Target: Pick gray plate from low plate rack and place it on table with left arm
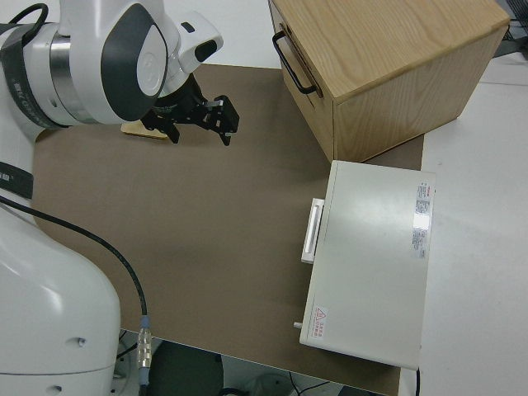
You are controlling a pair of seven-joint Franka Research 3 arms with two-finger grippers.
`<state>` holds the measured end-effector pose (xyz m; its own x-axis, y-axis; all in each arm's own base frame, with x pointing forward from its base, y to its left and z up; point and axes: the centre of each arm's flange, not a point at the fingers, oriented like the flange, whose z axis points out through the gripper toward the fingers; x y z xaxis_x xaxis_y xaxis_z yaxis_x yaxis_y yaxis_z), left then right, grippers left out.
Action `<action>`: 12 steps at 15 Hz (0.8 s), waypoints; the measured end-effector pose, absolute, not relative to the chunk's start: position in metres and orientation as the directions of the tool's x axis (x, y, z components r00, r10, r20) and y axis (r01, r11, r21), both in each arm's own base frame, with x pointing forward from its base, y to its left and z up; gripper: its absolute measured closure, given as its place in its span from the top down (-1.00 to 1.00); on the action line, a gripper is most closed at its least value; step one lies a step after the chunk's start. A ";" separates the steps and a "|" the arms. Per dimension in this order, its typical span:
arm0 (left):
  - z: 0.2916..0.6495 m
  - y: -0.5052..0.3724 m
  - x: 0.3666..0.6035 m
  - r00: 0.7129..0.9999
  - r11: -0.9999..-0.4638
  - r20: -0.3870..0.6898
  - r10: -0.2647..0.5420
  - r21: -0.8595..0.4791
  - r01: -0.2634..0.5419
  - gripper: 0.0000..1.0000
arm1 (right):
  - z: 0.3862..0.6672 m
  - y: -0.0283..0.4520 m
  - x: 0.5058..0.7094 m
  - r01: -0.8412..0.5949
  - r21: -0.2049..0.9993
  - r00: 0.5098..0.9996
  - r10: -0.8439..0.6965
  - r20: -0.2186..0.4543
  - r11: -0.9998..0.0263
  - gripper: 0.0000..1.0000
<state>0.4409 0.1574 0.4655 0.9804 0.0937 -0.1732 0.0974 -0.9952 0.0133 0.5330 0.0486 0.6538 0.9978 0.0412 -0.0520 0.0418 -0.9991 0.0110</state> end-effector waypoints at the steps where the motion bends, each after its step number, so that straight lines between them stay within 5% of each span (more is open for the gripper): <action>1: 0.472 0.155 0.442 0.980 -0.995 -0.175 0.098 0.003 0.100 -0.76 | 0.654 0.049 0.533 0.042 0.011 0.998 0.041 -0.052 -0.999 0.98; 12: 0.573 0.133 0.449 0.972 -0.990 -0.186 0.140 -0.044 0.134 -0.76 | 0.654 0.049 0.533 0.042 0.011 0.998 0.041 -0.052 -0.999 0.98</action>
